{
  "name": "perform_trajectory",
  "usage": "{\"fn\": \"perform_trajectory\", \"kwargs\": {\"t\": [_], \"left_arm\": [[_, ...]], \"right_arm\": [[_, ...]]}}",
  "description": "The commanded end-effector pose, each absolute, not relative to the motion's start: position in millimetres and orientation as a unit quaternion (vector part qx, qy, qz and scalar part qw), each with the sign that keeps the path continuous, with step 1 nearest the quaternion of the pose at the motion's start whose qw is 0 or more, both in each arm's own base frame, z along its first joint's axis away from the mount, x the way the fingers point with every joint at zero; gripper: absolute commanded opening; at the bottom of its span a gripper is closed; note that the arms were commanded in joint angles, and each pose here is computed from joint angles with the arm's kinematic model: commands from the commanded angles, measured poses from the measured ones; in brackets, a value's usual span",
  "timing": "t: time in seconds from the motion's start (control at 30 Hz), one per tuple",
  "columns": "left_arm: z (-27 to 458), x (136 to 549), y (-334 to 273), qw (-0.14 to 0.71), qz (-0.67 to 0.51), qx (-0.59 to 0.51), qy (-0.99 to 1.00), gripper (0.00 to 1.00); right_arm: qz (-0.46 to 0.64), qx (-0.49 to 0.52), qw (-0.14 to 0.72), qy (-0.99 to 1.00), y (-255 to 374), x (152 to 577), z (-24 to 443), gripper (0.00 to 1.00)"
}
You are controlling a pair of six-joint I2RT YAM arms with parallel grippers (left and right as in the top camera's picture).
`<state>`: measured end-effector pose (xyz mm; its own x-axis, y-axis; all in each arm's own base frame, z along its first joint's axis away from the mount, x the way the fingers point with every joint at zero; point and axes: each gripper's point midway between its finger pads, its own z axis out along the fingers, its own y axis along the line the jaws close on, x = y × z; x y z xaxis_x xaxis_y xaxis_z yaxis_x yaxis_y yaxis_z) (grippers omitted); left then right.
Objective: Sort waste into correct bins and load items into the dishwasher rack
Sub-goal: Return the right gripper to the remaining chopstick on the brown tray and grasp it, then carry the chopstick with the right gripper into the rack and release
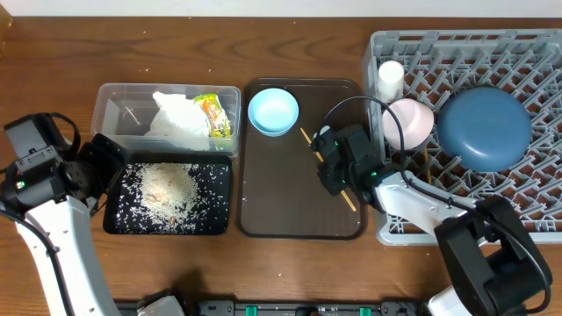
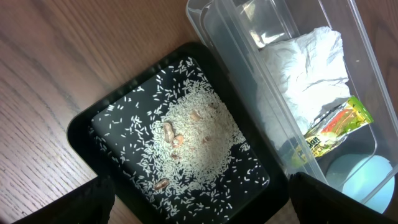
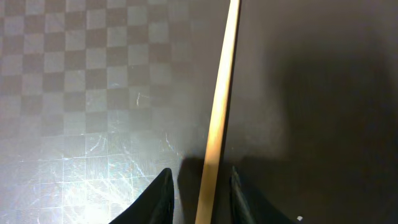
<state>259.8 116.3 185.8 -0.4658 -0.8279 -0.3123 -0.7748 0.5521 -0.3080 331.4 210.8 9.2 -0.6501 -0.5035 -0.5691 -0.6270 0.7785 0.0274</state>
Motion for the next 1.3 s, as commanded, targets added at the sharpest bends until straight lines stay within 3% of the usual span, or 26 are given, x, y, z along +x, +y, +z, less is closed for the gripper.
{"fn": "perform_trajectory", "kwargs": {"t": [0.0, 0.17, 0.23, 0.3, 0.57, 0.8, 1.07, 1.27], "left_arm": [[192, 261, 120, 0.225, -0.058, -0.468, 0.853, 0.92], [192, 261, 120, 0.225, -0.058, -0.468, 0.853, 0.92], [192, 261, 120, 0.225, -0.058, -0.468, 0.853, 0.92], [192, 261, 120, 0.225, -0.058, -0.468, 0.853, 0.92], [192, 261, 120, 0.225, -0.058, -0.468, 0.853, 0.92], [192, 261, 120, 0.225, -0.058, -0.468, 0.853, 0.92], [192, 261, 120, 0.225, -0.058, -0.468, 0.853, 0.92], [192, 261, 120, 0.225, -0.058, -0.468, 0.853, 0.92]], "right_arm": [[0.106, -0.322, 0.262, 0.904, 211, 327, -3, 0.27], [0.105, -0.322, 0.254, 0.906, 210, 325, -8, 0.23], [0.105, -0.322, 0.254, 0.906, 210, 325, -8, 0.15], [0.105, -0.322, 0.256, 0.905, 210, 326, -8, 0.01], [0.111, -0.321, 0.284, 0.897, 216, 335, 8, 0.01], [0.088, -0.218, 0.389, 0.89, 198, 367, 90, 0.01], [-0.006, -0.071, 0.528, 0.847, 123, 375, 206, 0.01], [-0.088, -0.054, 0.546, 0.831, 59, 368, 238, 0.01]]}}
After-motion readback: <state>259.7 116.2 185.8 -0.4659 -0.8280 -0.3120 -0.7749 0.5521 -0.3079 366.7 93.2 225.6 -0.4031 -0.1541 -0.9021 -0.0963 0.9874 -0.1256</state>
